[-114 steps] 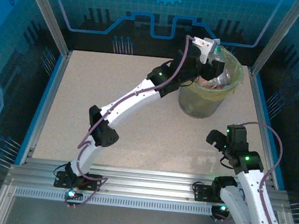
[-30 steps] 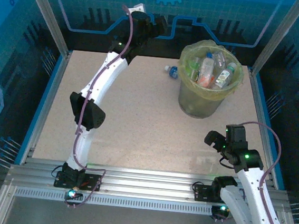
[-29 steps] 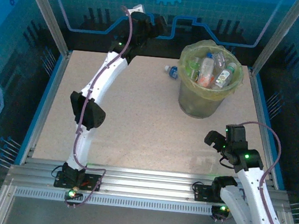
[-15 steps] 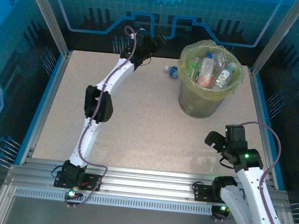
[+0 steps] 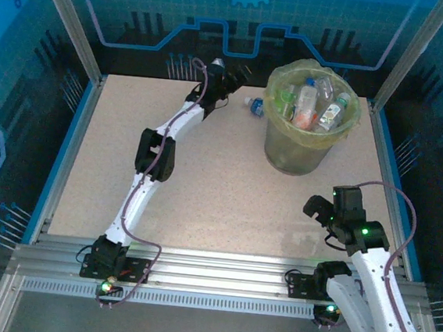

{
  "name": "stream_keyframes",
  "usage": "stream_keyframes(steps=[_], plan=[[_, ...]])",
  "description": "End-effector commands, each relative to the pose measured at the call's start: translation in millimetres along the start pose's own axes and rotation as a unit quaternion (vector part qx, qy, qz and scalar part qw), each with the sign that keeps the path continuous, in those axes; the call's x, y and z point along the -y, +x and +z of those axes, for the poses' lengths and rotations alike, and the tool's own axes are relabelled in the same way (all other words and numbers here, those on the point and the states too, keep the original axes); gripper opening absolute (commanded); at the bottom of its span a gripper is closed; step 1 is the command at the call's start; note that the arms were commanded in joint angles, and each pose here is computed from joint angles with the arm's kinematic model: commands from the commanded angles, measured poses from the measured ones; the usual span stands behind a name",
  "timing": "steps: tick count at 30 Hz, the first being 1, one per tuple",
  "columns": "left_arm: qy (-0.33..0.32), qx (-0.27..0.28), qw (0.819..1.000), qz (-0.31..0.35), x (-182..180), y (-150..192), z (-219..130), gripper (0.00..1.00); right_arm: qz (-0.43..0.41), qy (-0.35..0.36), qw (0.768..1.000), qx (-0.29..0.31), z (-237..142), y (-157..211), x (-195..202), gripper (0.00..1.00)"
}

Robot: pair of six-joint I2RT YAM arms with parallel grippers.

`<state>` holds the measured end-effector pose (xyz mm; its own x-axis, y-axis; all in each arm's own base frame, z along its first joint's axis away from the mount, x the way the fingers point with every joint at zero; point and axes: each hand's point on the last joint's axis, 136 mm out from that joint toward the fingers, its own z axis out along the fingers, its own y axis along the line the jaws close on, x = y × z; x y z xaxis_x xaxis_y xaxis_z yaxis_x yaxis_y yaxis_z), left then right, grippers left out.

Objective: Put the plastic bottles in the bin

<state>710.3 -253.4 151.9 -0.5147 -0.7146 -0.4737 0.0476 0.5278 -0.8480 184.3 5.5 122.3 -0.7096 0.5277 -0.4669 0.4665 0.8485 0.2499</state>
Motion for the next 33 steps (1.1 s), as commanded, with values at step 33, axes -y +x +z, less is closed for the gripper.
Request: stream_keyframes(steps=[33], plan=[[0.044,0.023,0.996,-0.075,-43.5,-7.0,22.7,0.99,0.0,0.021,1.0,-0.018,4.9,7.4,1.0,0.99]])
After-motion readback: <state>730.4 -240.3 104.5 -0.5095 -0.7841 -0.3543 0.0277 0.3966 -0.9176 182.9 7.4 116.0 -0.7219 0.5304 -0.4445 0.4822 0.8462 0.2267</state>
